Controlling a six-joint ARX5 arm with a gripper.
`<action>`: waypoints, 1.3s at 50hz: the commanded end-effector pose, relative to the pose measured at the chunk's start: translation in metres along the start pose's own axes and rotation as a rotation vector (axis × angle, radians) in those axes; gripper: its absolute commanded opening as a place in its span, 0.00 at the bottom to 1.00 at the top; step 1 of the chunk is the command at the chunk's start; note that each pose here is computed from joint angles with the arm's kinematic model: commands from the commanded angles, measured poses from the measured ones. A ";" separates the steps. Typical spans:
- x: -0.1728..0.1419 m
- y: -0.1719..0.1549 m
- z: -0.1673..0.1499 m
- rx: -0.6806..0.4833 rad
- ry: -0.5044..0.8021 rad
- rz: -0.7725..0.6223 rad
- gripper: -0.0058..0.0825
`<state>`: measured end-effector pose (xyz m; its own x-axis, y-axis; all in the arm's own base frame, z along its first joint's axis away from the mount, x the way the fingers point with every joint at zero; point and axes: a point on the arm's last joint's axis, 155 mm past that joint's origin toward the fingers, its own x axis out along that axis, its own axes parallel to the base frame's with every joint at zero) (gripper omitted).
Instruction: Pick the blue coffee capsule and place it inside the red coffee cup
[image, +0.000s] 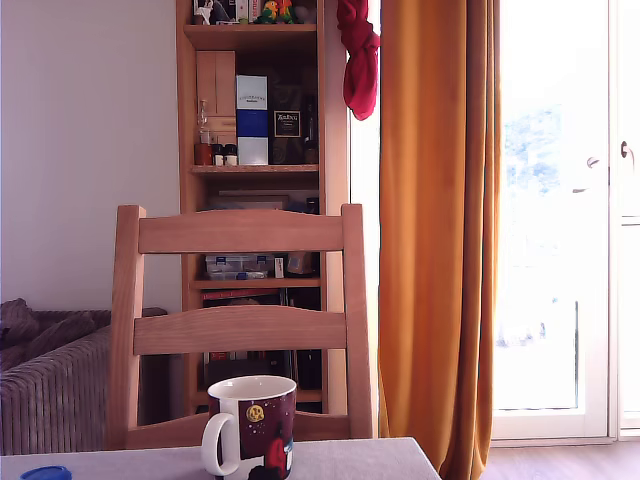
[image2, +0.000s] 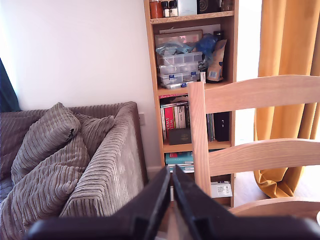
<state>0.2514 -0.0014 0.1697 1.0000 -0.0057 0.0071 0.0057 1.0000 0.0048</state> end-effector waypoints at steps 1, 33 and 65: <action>-0.003 -0.012 -0.018 -0.119 0.099 -0.083 0.04; -0.014 -0.067 -0.011 -0.452 0.172 -0.371 0.05; -0.023 -0.101 -0.127 -0.542 0.749 -0.349 0.65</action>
<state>0.2203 -0.0959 0.0269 0.6778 -0.4633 -0.5709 0.0817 0.8192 -0.5677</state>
